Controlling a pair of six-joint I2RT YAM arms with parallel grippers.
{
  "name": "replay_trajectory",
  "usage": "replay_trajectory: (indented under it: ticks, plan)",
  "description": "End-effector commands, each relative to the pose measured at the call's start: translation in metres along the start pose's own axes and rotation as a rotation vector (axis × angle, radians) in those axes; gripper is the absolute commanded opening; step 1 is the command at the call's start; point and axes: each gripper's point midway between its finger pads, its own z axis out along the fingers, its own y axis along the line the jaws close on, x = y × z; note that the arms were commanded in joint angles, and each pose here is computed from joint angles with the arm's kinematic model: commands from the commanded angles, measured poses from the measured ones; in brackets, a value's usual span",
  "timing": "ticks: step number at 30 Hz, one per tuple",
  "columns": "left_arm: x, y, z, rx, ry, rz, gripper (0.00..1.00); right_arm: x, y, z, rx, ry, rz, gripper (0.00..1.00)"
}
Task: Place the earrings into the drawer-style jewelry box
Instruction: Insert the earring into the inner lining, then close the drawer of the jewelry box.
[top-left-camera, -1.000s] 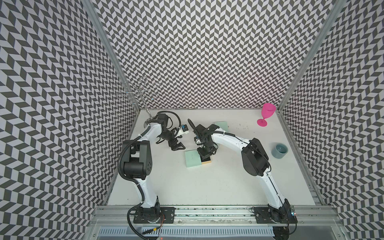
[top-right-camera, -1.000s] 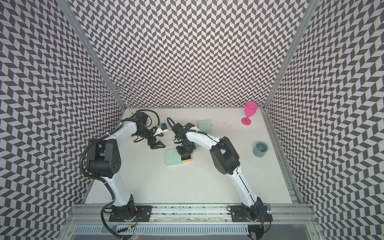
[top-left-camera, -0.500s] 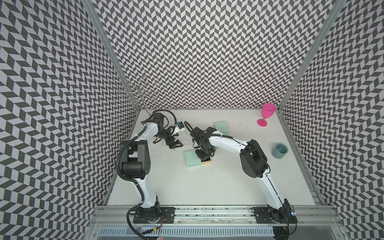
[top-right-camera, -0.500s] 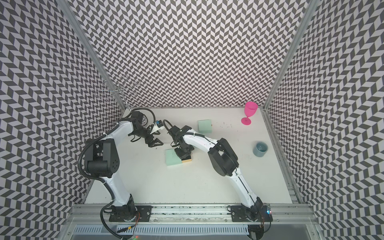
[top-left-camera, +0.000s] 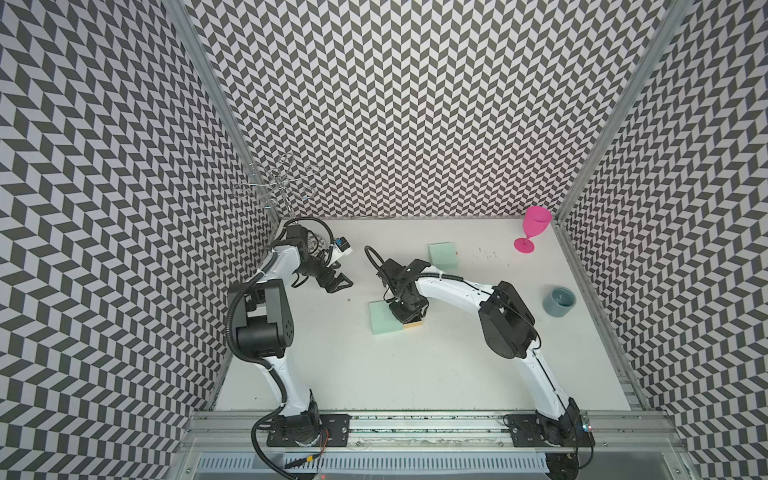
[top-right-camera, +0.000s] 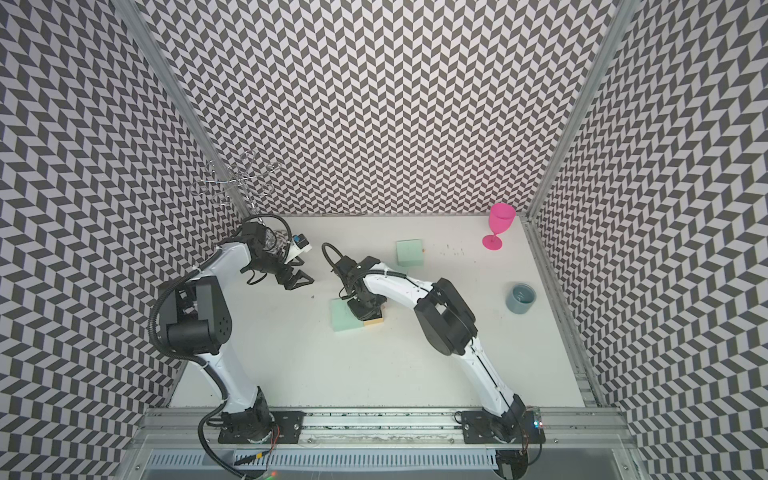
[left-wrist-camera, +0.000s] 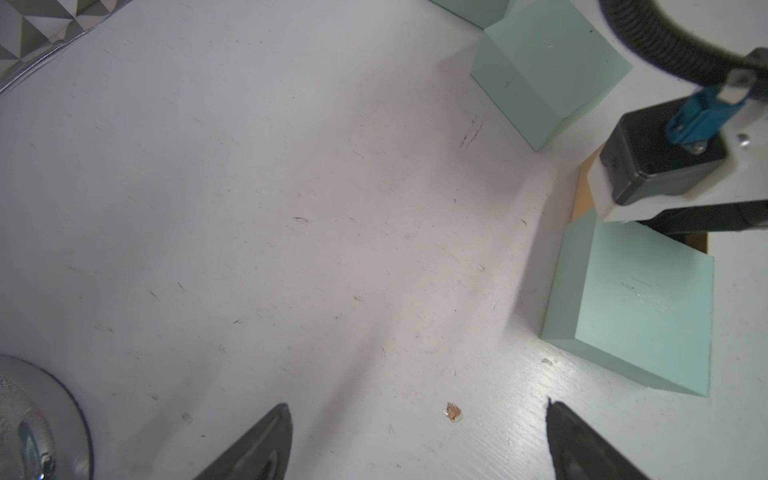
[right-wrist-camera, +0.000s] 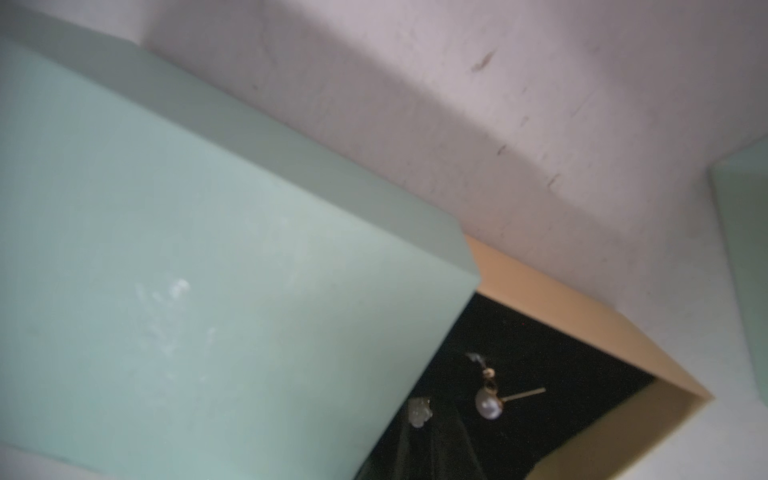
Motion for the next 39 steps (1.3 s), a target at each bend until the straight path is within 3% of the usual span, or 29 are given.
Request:
replay_trajectory:
  ticks: [1,8,11,20,25,28,39]
  plan:
    - [-0.022,0.005,-0.016,-0.032,-0.053,0.041,0.96,-0.009,-0.017,-0.01,0.083,-0.058,0.023,0.15]
    - [-0.026,0.007,-0.02,-0.037,-0.05,0.055,0.96,-0.026,-0.013,-0.055,0.062,-0.148,0.025,0.18]
    - [-0.028,0.005,-0.022,-0.036,-0.052,0.057,0.96,-0.019,-0.013,-0.061,0.058,-0.122,0.019,0.19]
    - [-0.025,-0.008,-0.02,-0.021,-0.021,0.089,0.96,-0.017,-0.011,-0.06,0.023,-0.129,0.035,0.19]
    - [-0.024,-0.016,-0.016,-0.001,-0.011,0.093,0.96,-0.018,-0.013,-0.05,-0.002,-0.104,0.055,0.15]
    - [-0.021,-0.021,-0.014,0.014,-0.002,0.094,0.96,-0.027,-0.015,-0.051,-0.033,-0.15,0.075,0.12]
    - [0.007,-0.043,-0.009,0.079,0.127,0.129,0.95,-0.032,-0.078,-0.064,-0.041,-0.198,0.232,0.12]
